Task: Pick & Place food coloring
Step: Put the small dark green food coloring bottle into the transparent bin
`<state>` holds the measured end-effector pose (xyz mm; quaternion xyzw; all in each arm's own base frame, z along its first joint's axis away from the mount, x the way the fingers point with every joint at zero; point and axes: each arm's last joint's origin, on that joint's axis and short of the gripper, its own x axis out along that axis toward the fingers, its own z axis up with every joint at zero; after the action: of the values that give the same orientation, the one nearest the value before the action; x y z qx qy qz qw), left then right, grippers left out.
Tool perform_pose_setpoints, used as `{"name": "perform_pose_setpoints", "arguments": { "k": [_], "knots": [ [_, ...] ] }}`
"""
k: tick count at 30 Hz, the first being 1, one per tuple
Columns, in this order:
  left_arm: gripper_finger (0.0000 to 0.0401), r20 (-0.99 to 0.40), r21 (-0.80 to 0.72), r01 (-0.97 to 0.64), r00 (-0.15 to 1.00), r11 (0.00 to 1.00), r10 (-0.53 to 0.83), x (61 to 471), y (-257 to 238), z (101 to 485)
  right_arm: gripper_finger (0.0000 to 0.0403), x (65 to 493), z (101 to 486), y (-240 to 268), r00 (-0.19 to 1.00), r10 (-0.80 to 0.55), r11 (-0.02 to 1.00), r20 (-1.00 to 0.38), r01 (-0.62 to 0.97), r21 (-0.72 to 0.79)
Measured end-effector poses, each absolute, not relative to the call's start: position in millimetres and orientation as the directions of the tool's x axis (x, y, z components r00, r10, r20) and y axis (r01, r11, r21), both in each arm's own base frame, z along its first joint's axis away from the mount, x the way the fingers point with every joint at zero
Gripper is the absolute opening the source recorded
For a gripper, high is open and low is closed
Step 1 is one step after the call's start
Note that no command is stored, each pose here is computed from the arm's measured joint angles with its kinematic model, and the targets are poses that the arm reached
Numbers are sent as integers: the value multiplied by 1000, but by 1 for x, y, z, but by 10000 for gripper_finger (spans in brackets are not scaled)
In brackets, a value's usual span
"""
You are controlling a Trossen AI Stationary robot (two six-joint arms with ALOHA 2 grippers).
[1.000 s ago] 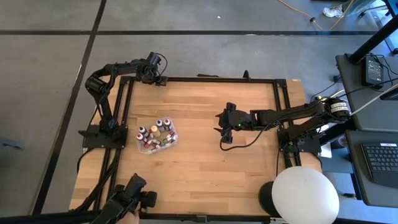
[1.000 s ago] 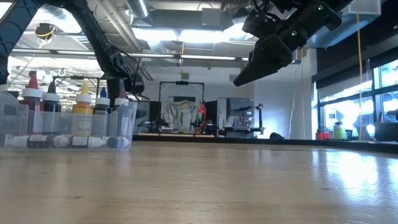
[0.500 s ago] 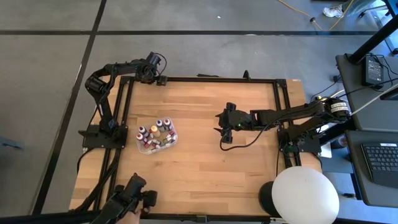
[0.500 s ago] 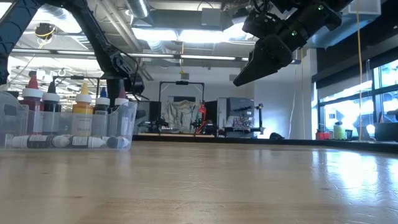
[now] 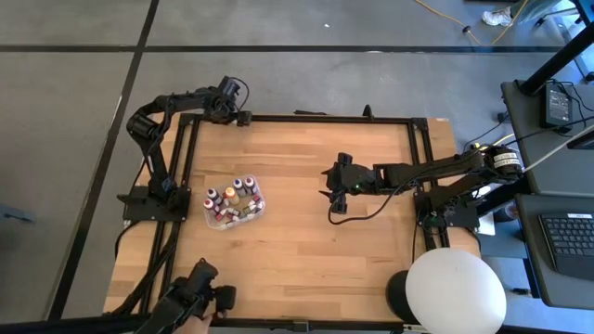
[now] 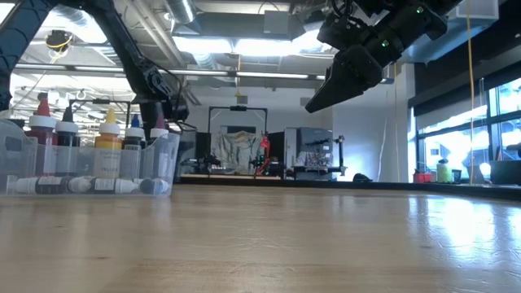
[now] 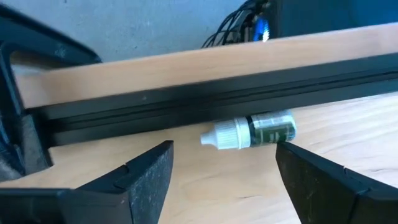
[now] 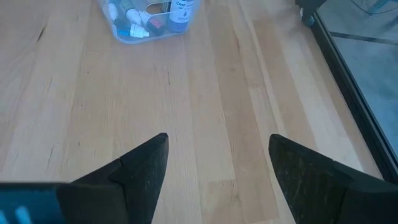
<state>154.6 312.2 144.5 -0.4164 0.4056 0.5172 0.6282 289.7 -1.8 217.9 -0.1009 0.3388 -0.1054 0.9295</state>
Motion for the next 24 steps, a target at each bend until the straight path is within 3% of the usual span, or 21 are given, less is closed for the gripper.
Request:
{"name": "perform_pose_setpoints", "arguments": {
  "k": [24],
  "knots": [
    [279, -927, -119, -978, 170, 169, 334, 157, 314, 146, 280, 290, 218, -2, 747, -264, 958, -610, 127, -258]
  ]
}}
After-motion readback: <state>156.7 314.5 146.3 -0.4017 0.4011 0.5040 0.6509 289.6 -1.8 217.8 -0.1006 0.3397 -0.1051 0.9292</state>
